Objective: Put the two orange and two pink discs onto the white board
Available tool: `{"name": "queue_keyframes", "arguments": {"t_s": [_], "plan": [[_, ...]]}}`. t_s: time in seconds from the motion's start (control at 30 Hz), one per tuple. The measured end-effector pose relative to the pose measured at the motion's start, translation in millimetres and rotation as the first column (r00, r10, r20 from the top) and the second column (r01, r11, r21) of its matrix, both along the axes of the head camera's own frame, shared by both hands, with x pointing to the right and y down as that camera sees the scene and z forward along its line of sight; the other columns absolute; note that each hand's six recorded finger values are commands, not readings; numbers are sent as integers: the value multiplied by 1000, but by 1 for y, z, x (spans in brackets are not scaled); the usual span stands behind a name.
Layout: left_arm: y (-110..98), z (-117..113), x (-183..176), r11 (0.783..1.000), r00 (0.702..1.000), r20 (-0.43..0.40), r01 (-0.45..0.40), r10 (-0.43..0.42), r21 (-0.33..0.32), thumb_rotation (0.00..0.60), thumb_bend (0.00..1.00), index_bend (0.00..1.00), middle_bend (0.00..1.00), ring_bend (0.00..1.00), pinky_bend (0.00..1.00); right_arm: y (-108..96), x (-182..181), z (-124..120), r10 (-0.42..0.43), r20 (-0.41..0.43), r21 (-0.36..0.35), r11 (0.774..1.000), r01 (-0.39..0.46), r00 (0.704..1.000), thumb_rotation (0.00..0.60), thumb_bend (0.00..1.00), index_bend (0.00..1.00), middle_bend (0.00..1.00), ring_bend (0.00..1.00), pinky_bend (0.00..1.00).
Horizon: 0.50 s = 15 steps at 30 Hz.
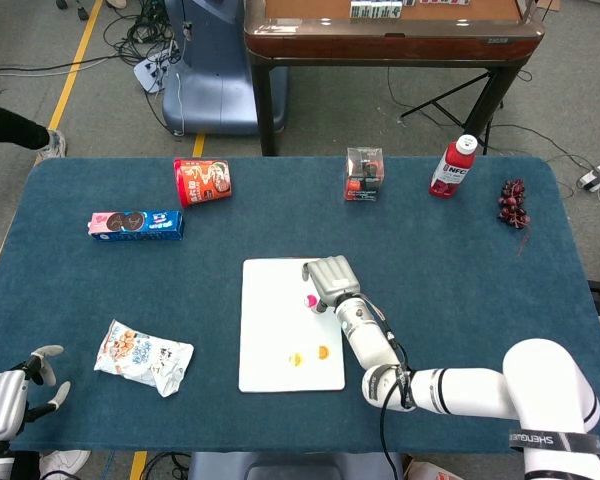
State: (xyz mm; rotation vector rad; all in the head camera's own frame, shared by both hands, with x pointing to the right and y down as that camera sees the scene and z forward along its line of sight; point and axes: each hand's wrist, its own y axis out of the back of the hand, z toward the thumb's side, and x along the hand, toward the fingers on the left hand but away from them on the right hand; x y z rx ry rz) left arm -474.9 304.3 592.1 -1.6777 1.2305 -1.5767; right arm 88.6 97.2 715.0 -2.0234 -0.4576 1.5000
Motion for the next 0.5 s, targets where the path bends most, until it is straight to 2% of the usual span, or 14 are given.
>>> {"name": "queue_keyframes", "arguments": {"t_s": [0.27, 0.5], "plan": [[-1, 0, 1, 1000, 1000, -1, -1, 1, 3, 600, 309, 386, 621, 565, 753, 7, 21, -10, -21, -14, 21, 1000, 21, 1000, 600, 99, 357, 1000, 1000, 1000], [-5, 0, 4, 1000, 1000, -4, -5, 5, 10, 600, 309, 386, 621, 565, 753, 24, 76, -20, -27, -77, 28, 999, 29, 997, 600, 113, 357, 1000, 1000, 1000]]}}
